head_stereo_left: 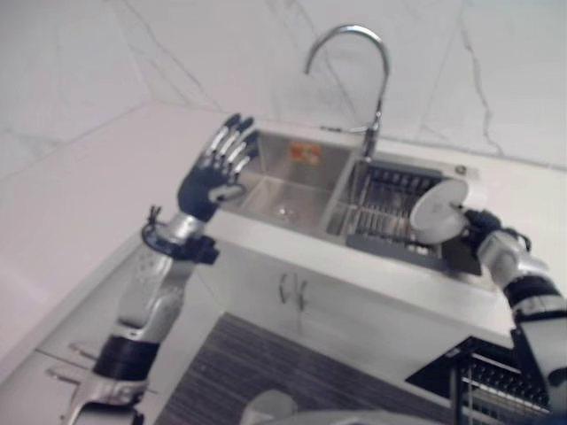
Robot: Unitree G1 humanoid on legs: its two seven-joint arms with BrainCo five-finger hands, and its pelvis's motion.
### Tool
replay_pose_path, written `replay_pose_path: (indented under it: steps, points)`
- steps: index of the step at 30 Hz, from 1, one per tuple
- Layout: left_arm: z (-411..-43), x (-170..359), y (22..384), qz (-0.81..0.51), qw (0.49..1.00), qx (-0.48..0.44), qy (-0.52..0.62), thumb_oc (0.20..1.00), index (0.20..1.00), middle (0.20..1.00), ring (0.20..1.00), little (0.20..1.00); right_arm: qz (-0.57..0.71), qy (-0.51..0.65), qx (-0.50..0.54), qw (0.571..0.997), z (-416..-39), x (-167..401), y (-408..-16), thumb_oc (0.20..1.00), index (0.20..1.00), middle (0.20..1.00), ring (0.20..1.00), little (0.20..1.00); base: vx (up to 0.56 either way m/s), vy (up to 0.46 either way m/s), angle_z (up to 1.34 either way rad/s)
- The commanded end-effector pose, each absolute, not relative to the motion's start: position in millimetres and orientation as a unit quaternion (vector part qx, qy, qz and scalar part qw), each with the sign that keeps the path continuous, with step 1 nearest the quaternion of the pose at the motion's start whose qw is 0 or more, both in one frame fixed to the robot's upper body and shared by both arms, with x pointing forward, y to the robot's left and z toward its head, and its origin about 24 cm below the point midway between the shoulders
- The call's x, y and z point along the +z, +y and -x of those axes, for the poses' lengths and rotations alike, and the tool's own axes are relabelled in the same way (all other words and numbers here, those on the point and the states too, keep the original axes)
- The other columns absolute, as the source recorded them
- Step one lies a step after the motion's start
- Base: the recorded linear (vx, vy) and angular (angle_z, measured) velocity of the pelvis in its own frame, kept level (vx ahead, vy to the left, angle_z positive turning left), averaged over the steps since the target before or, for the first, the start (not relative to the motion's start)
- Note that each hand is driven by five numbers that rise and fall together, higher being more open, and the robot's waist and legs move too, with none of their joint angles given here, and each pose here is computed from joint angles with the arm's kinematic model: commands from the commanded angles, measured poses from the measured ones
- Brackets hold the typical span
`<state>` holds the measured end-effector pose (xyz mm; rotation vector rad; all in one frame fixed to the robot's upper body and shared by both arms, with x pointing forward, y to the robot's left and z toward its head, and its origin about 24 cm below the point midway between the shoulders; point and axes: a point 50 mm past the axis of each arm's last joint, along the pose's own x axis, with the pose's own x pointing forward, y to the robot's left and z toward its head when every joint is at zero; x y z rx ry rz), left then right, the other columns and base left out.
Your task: Place the dishes in the dishwasher.
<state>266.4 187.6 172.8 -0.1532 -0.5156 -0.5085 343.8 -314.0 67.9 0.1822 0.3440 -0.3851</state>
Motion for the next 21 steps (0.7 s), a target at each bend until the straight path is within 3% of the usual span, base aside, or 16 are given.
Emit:
replay_pose_path:
  steps: [1, 11, 13, 18, 21]
  points:
    - [-261.3, 180.4, 189.7, 0.077, 0.925, -0.251, -0.274, 1.000, 1.000, 1.000, 1.000, 1.000, -0.070, 0.096, -0.171, 0.978, -365.6, 105.5, -302.8, 0.200, 0.200, 0.200, 0.200, 0.200, -0.04, 0.015, 0.01]
    - [-260.9, 177.0, 188.4, 0.082, 0.924, -0.255, -0.273, 1.000, 1.000, 1.000, 1.000, 1.000, -0.031, 0.058, -0.184, 0.981, -369.4, 118.4, -301.7, 0.200, 0.200, 0.200, 0.200, 0.200, -0.02, 0.009, 0.00]
    - [-260.2, 175.1, 188.0, 0.084, 0.924, -0.254, -0.273, 1.000, 1.000, 1.000, 1.000, 1.000, -0.024, 0.022, -0.193, 0.981, -371.1, 128.7, -299.2, 0.200, 0.200, 0.200, 0.200, 0.200, -0.01, 0.020, 0.00]
    - [-255.0, 169.0, 191.3, 0.098, 0.924, -0.245, -0.277, 1.000, 1.000, 1.000, 1.000, 1.000, -0.143, -0.127, -0.185, 0.964, -368.8, 157.4, -278.4, 0.200, 0.200, 0.200, 0.200, 0.200, 0.00, 0.048, -0.01]
    - [-248.5, 161.3, 195.6, 0.108, 0.924, -0.246, -0.274, 1.000, 1.000, 1.000, 1.000, 1.000, -0.223, -0.238, -0.157, 0.932, -352.9, 175.3, -263.2, 0.200, 0.200, 0.200, 0.200, 0.200, 0.01, 0.094, -0.10]
